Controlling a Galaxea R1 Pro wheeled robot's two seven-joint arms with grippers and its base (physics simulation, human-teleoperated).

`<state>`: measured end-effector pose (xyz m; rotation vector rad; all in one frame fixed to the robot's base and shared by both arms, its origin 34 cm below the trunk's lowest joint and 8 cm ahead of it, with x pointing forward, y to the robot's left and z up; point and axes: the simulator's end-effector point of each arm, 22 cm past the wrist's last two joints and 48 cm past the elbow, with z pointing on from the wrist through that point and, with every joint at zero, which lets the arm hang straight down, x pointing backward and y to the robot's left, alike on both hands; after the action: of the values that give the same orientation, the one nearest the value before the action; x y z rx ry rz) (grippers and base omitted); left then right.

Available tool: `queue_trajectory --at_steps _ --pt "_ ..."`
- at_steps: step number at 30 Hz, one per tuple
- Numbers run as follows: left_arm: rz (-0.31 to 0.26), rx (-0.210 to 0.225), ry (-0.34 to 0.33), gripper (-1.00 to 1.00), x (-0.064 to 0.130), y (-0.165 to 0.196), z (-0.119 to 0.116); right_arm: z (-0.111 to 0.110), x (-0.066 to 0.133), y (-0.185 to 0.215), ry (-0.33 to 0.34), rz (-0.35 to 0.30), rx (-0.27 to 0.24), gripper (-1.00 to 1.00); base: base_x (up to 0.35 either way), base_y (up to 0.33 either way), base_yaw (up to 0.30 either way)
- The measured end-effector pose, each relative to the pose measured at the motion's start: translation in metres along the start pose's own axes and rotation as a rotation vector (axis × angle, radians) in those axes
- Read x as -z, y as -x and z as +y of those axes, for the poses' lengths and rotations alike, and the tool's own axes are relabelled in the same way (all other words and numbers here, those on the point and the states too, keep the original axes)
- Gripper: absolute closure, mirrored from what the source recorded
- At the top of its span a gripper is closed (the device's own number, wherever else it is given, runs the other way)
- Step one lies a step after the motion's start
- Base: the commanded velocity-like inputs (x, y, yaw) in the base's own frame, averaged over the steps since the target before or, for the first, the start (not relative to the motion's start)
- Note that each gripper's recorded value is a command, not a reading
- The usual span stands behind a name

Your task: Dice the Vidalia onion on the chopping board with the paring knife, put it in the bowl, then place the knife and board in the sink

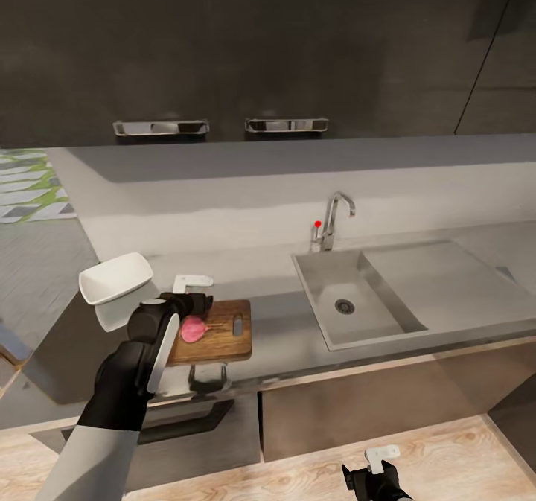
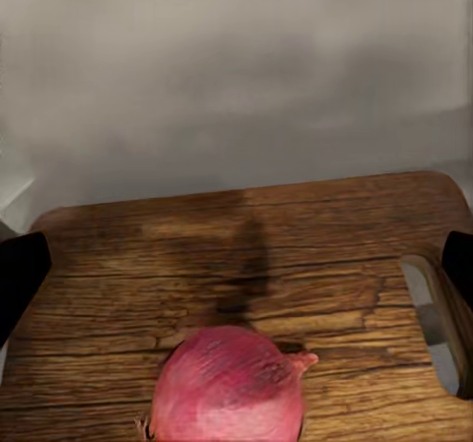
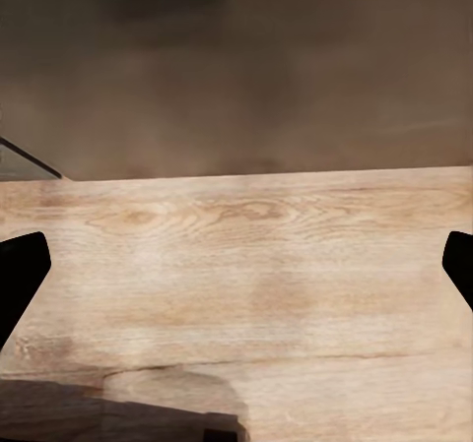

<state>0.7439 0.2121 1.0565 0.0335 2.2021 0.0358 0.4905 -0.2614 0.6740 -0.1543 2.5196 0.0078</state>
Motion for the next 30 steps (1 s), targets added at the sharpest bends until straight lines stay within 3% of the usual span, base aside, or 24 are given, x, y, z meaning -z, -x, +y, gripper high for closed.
queue_trajectory --at_steps 6,30 --pt "-0.003 -0.001 -0.001 -1.00 0.0002 0.0011 -0.0005 0.0007 -0.0003 0.0004 0.003 0.000 0.000 -1.00 -0.191 0.000 0.000" --pt "0.005 -0.001 -0.005 -1.00 -0.0013 -0.0016 -0.0022 -0.0003 -0.0003 0.0003 0.001 0.000 0.000 -1.00 -0.341 0.000 0.000"
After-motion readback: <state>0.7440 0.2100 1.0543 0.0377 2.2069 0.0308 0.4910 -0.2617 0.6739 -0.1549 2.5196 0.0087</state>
